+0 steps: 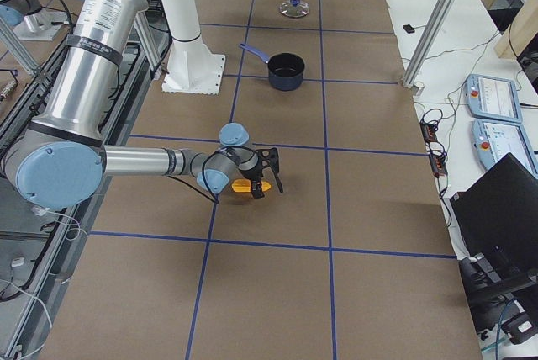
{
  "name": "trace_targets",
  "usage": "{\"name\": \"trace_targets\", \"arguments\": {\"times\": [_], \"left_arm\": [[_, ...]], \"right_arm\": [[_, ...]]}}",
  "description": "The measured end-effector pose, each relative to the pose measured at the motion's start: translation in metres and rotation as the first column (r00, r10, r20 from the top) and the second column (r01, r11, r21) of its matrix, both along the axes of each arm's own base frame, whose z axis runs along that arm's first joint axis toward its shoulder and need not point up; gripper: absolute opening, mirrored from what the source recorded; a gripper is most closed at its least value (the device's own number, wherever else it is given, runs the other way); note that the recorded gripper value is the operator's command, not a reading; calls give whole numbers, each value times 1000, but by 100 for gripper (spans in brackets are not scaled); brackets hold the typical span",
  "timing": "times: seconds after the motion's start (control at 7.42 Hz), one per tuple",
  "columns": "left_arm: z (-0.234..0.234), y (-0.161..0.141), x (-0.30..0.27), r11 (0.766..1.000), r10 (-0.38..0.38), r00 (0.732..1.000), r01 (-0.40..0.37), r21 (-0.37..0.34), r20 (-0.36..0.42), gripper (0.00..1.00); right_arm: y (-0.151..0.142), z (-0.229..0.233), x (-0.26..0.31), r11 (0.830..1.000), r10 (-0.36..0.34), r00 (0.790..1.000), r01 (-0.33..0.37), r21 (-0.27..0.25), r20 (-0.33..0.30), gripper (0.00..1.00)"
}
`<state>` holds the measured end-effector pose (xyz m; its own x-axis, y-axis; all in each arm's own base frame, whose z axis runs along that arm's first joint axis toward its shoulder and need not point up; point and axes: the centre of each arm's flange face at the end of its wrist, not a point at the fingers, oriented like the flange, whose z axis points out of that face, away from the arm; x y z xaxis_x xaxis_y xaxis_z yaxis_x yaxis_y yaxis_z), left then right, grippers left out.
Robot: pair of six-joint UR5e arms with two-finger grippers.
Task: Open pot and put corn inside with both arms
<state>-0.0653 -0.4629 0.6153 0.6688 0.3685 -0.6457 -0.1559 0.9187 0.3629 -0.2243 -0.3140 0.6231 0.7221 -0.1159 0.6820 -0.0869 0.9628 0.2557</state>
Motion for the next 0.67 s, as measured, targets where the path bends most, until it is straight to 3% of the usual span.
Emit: {"name": "trace_targets", "arguments": {"times": [0.4,0.67], "left_arm": [[8,12,0,999,-4,1000,4,38,-1,98],[18,23,0,1000,-7,1000,7,30,-1,98]], "right_arm": [[4,-10,-8,1000,-27,1000,27,9,16,0],[-3,-39,-10,999,-43,997,42,6,70,0]]}}
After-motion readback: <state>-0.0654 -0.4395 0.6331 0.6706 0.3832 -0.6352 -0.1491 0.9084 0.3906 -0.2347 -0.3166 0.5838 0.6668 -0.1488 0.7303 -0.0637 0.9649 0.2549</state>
